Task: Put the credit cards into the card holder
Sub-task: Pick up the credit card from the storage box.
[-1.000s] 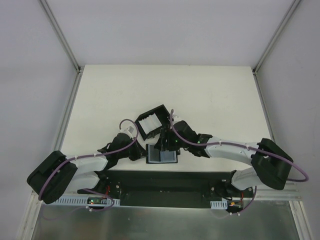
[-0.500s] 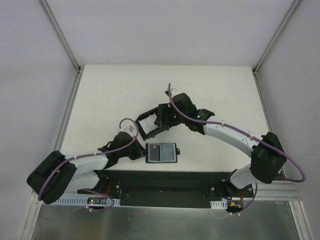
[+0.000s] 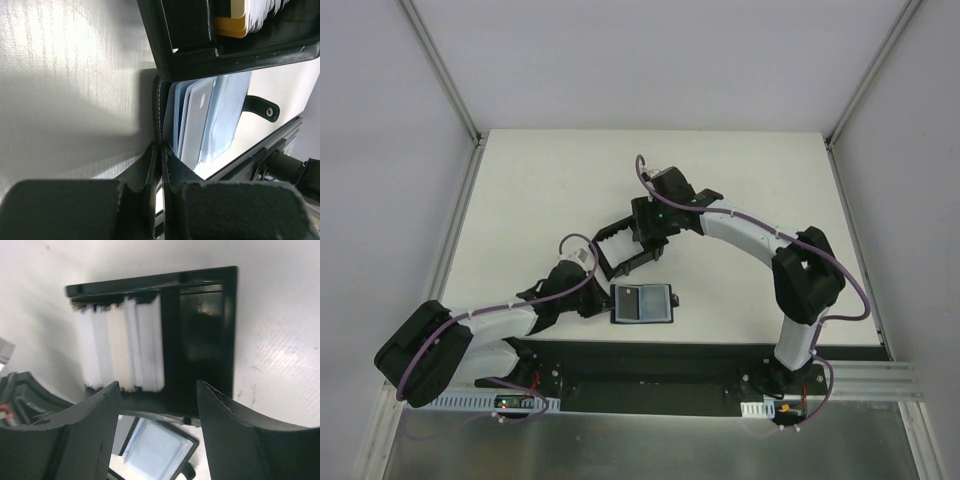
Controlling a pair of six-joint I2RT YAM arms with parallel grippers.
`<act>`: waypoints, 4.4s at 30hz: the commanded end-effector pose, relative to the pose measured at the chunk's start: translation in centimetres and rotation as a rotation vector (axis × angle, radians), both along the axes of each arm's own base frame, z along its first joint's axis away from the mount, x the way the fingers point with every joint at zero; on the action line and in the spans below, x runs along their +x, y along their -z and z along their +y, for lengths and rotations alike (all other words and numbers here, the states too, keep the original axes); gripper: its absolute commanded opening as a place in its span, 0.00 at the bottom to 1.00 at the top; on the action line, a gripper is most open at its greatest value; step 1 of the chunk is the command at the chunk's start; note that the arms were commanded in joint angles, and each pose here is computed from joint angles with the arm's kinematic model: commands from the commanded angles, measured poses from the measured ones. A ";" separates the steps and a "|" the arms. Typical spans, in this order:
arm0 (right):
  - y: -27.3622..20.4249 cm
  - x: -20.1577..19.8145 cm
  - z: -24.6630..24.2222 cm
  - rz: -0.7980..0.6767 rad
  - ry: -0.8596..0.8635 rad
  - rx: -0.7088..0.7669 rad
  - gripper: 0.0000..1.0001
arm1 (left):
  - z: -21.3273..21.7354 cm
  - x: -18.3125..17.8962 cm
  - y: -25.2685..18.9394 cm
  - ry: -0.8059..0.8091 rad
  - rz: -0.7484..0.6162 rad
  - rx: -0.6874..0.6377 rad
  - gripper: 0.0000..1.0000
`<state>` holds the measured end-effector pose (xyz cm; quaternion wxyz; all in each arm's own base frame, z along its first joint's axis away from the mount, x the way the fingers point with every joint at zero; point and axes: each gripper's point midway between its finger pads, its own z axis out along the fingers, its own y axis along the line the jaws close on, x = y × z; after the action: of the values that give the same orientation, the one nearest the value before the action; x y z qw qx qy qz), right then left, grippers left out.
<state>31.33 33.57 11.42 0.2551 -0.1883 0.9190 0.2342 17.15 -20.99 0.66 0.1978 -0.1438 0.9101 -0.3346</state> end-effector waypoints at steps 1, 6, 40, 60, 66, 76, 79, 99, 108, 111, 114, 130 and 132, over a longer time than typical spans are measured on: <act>-0.4 1.6 -0.8 0.005 0.002 -0.005 0.64 | 4.0 -2.0 4.0 -0.020 0.095 0.201 0.00; 0.6 3.4 -2.2 0.018 0.044 -0.022 0.65 | 3.7 -1.6 3.8 -0.006 0.094 0.201 0.00; 2.6 3.3 -8.2 0.044 0.172 -0.135 0.66 | 3.5 -1.0 3.3 0.010 0.081 0.196 0.00; 3.5 5.1 -4.3 0.074 -0.003 -0.075 0.76 | 3.5 -1.2 3.3 0.016 0.082 0.189 0.00; 4.7 4.0 -4.0 0.123 -0.014 -0.057 0.79 | 3.5 -1.2 3.3 0.017 0.084 0.191 0.00; 5.6 3.0 -3.5 0.184 -0.025 -0.023 0.81 | 3.4 -1.2 3.4 0.024 0.086 0.192 0.00; 4.8 2.9 -2.9 0.199 -0.016 0.021 0.77 | 3.5 -1.3 3.4 0.029 0.085 0.195 0.00; 1.6 3.1 -3.1 0.163 -0.012 0.124 0.51 | 3.2 -1.1 3.4 0.039 0.089 0.194 0.00; 1.1 3.3 -3.4 0.157 -0.002 0.134 0.42 | 3.1 -1.1 3.4 0.041 0.092 0.193 0.00; 1.0 3.4 -3.4 0.157 -0.003 0.140 0.39 | 3.1 -1.0 3.3 0.041 0.089 0.191 0.00; 0.9 3.3 -3.4 0.157 -0.007 0.141 0.35 | 3.0 -1.0 3.3 0.045 0.090 0.188 0.00; -0.1 4.7 -4.7 0.069 0.019 0.069 0.11 | 2.8 -1.0 3.3 0.051 0.093 0.184 0.00; -0.1 4.9 -5.0 0.067 0.029 0.049 0.08 | 2.9 -1.0 3.3 0.050 0.092 0.182 0.00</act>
<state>35.22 28.60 8.09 0.1916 -0.1489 0.9333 0.2647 18.54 -21.14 0.77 0.1991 -0.1173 0.9171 -0.3249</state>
